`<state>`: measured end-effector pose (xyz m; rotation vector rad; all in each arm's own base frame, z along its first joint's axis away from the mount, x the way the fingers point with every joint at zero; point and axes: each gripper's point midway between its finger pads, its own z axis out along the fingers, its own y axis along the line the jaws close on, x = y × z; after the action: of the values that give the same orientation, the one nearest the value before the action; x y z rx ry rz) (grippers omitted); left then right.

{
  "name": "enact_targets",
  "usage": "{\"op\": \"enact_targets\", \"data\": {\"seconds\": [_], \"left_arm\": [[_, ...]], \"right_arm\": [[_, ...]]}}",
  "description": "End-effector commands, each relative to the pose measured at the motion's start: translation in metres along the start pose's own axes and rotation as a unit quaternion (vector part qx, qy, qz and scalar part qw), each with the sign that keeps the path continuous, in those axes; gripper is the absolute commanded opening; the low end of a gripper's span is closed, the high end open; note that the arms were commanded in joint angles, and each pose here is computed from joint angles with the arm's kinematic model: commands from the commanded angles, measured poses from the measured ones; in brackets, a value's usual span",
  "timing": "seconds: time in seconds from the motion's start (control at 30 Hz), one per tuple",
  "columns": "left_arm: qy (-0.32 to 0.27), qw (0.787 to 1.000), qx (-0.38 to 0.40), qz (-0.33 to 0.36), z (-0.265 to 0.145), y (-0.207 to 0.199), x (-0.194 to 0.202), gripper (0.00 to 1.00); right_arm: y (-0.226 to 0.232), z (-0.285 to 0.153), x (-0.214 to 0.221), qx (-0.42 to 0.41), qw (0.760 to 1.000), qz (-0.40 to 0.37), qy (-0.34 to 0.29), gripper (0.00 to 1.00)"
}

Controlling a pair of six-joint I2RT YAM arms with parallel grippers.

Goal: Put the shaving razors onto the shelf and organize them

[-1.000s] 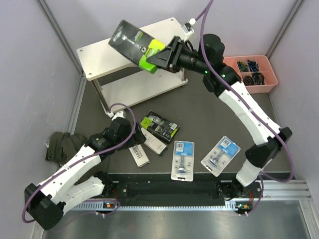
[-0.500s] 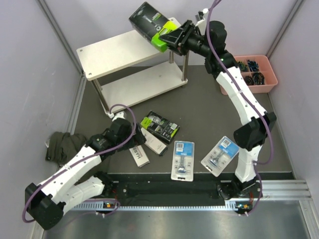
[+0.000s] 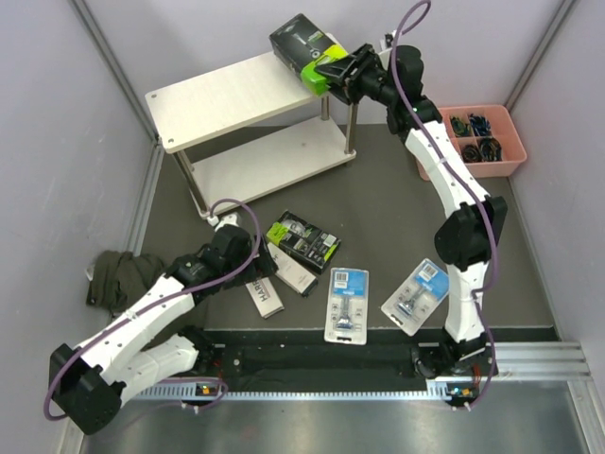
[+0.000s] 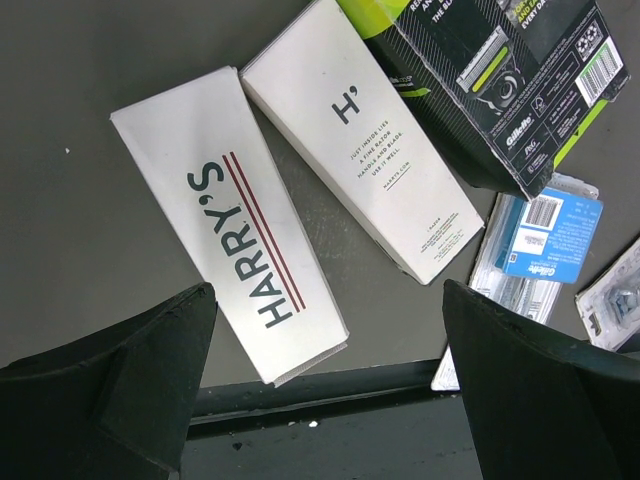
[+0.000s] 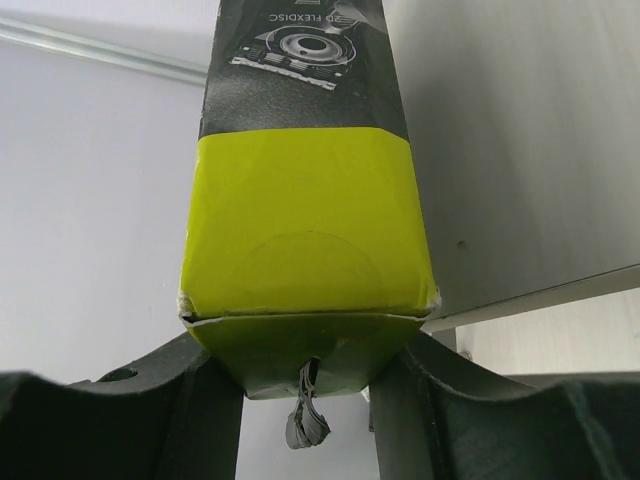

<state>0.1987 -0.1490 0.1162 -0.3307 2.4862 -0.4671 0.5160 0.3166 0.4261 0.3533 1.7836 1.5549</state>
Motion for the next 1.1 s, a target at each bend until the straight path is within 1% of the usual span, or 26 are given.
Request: {"op": "enact_targets", "data": {"seconds": [0.0,0.1,0.13,0.17,0.23,0.4,0.47,0.5,0.57,0.6,0.7,0.87,1.07], "left_arm": [[-0.01,1.0,0.01,0.002,0.001,-0.003,-0.004,0.99],[-0.011,1.0,0.01,0.0,0.002,-0.001,-0.002,0.99],[-0.011,1.0,0.013,-0.001,0.001,-0.002,-0.002,0.99],[-0.01,1.0,0.013,-0.002,0.002,-0.002,-0.001,0.99],[-0.01,1.0,0.015,-0.003,0.001,-0.002,-0.001,0.99],[-0.005,1.0,0.015,-0.004,0.001,-0.001,0.002,0.99],[-0.004,1.0,0.015,-0.005,0.001,0.0,0.003,0.99],[-0.003,1.0,0.015,-0.005,0.001,0.0,0.004,0.99],[-0.001,1.0,0.014,-0.006,0.002,0.002,0.006,0.99],[0.001,1.0,0.016,-0.006,0.002,0.001,0.007,0.99],[0.006,1.0,0.018,-0.006,0.002,0.002,0.01,0.99],[0.007,1.0,0.024,-0.008,0.001,0.001,0.011,0.99],[0.012,0.999,0.032,-0.009,0.002,-0.002,0.014,0.99]], "right_arm": [[0.082,-0.01,-0.024,-0.112,0.991,-0.036,-0.059,0.0],[0.074,-0.005,-0.025,-0.098,0.993,-0.029,-0.067,0.0],[0.065,-0.002,-0.023,-0.079,0.994,-0.021,-0.067,0.01],[0.067,-0.002,-0.024,-0.076,0.995,-0.021,-0.068,0.01],[0.055,0.003,-0.018,-0.052,0.997,-0.017,-0.058,0.04],[0.041,0.009,-0.008,-0.041,0.999,0.004,-0.03,0.13],[0.036,0.008,-0.003,-0.032,0.999,0.009,-0.018,0.31],[0.031,0.007,-0.001,-0.018,1.0,0.008,-0.013,0.43],[0.029,0.001,0.0,-0.001,1.0,-0.001,-0.014,0.52],[0.028,-0.001,-0.001,0.007,1.0,-0.004,-0.018,0.58],[0.029,-0.007,-0.002,0.016,1.0,-0.012,-0.018,0.65],[0.027,-0.011,0.002,0.026,1.0,-0.012,0.0,0.7],[0.01,-0.018,0.011,0.053,0.998,-0.003,0.033,0.75]]}}
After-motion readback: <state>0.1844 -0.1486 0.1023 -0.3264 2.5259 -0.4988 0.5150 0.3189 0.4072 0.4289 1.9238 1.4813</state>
